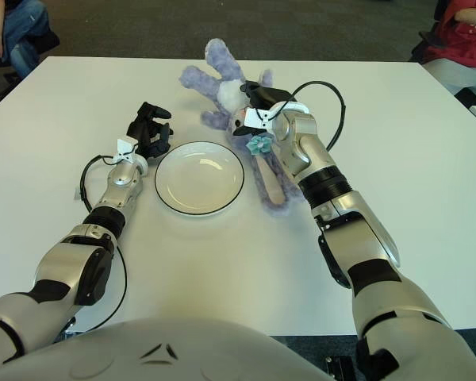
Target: Put the doll into the plate.
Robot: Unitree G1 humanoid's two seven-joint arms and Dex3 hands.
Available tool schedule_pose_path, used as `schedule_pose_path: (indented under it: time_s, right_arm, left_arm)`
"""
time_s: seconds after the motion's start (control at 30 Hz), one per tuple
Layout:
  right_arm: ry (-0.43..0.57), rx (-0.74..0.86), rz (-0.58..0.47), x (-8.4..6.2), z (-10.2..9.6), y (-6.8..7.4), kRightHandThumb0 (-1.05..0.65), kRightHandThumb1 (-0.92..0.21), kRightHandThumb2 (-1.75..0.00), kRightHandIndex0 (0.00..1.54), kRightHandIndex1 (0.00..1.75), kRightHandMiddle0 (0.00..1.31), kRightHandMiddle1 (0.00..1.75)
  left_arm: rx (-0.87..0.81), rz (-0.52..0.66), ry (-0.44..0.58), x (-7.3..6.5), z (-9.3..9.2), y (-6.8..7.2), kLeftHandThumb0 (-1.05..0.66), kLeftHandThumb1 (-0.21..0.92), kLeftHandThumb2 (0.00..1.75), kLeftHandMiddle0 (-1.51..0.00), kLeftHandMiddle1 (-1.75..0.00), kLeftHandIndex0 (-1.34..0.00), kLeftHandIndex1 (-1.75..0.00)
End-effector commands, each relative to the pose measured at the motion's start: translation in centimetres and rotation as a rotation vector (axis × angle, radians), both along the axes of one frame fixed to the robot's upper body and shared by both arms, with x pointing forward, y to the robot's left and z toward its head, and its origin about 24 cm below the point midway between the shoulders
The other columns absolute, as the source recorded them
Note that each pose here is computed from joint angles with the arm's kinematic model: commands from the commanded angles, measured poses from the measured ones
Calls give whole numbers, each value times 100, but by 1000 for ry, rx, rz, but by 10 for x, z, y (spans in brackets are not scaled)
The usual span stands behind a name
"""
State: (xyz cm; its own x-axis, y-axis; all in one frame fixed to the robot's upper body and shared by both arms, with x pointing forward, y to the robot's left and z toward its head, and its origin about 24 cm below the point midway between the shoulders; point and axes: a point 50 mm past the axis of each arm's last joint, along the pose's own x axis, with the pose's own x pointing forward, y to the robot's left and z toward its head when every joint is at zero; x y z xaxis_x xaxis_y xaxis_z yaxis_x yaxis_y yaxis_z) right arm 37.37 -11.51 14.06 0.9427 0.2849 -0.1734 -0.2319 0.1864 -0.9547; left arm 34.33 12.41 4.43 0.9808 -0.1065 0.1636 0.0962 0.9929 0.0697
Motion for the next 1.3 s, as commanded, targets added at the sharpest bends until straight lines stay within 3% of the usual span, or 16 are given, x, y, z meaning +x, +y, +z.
schedule_pose_path:
  time_s: [0.0,0.37,0.57,0.9,0.93,1.0,1.17,1.27]
  right_arm:
    - [11,-13,15,1,-3,7,-81,-82,-13,30,175,0,44]
    - [114,-92,-7,5,-17,7,-71,-77,-15,36,175,0,52]
    - [219,-162,-44,6,-25,4,-62,-52,-59,44,175,0,46]
    - [306,-260,-28,7,-25,3,-49,-42,-78,50,173,0,48]
    - [311,-265,-25,7,-25,2,-16,-41,-88,56,165,0,52]
    - [321,-271,-18,7,-25,2,19,-40,-97,64,156,0,57]
    - [340,-295,12,7,-25,2,40,-40,-100,70,148,0,72]
    - [347,-308,28,7,-25,2,43,-40,-98,73,143,0,95]
  left_arm:
    - [0,6,76,-12,-22,0,0,64,89,-32,-169,-30,-169]
    - [1,11,69,-13,-21,-1,0,66,88,-31,-169,-29,-169]
    - [-12,16,69,-13,-21,-1,0,64,89,-32,-169,-30,-169]
    - [-20,20,66,-13,-21,0,0,62,91,-34,-168,-32,-168]
    - [-19,20,64,-13,-21,0,0,62,91,-34,-168,-32,-168]
    - [-17,19,62,-13,-21,0,0,62,91,-34,-168,-32,-168]
    - [-12,14,56,-13,-21,1,0,62,91,-34,-168,-33,-168]
    - [-10,13,54,-13,-20,1,0,62,91,-35,-168,-33,-168]
